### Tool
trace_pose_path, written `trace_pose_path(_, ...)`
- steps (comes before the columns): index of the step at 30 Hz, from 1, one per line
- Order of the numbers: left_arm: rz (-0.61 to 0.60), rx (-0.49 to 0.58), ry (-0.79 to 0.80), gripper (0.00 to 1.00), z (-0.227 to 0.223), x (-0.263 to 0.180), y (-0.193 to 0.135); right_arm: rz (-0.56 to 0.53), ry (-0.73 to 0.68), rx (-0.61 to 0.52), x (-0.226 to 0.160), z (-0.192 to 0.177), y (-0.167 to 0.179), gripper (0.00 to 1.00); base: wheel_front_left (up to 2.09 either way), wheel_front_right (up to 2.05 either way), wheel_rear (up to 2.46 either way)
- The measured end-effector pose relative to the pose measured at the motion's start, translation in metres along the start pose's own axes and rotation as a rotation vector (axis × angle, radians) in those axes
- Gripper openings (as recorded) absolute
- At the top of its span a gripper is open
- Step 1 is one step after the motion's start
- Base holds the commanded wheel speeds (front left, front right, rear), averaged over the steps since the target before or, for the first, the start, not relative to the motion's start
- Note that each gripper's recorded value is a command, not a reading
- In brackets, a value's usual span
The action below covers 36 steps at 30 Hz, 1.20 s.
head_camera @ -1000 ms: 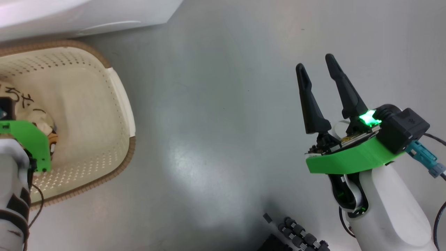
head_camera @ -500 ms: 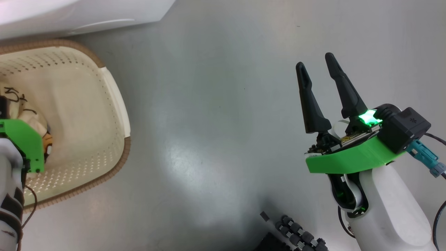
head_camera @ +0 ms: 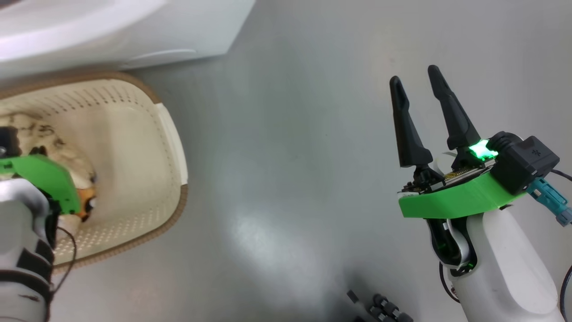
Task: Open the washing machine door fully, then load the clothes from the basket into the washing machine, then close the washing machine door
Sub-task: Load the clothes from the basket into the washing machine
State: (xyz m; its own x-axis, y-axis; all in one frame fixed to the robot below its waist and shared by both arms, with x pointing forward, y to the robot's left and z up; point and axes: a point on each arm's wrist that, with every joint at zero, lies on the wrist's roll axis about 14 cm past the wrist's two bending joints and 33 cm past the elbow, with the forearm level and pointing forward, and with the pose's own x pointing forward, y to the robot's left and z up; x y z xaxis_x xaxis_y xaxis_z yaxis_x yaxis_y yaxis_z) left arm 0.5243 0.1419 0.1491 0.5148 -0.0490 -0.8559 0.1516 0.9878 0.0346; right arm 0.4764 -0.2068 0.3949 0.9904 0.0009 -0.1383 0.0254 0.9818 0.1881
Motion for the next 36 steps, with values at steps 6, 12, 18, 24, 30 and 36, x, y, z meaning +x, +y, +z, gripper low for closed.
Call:
trace_pose_path(6, -0.03, -0.08, -0.111, 0.0, 0.018, -0.027, -0.002, 0.025, -0.051, 0.002, -0.002, 0.021, 0.01, 1.0, 0.0, 0.0, 0.0)
trace_pose_path(12, -0.051, -0.141, -0.248, 0.0, 0.043, -0.058, -0.003, 0.027, -0.075, 0.0, -0.015, 0.036, 0.009, 1.0, 0.0, 0.0, 0.0)
trace_pose_path(18, -0.083, -0.179, -0.351, 0.0, 0.058, -0.092, -0.007, 0.032, -0.09, -0.006, -0.032, 0.047, 0.01, 1.0, 0.0, 0.0, 0.0)
trace_pose_path(24, -0.1, -0.195, -0.521, 0.0, 0.091, -0.138, -0.002, 0.035, -0.109, -0.006, -0.053, 0.058, 0.01, 1.0, 0.0, 0.0, 0.0)
trace_pose_path(30, -0.102, -0.198, -0.649, 0.0, 0.098, -0.186, 0.001, 0.047, -0.125, -0.006, -0.075, 0.067, 0.013, 1.0, 0.0, 0.0, 0.0)
trace_pose_path(36, -0.068, -0.196, -0.792, 0.0, 0.097, -0.243, 0.015, 0.056, -0.142, -0.014, -0.101, 0.074, 0.014, 1.0, 0.0, 0.0, 0.0)
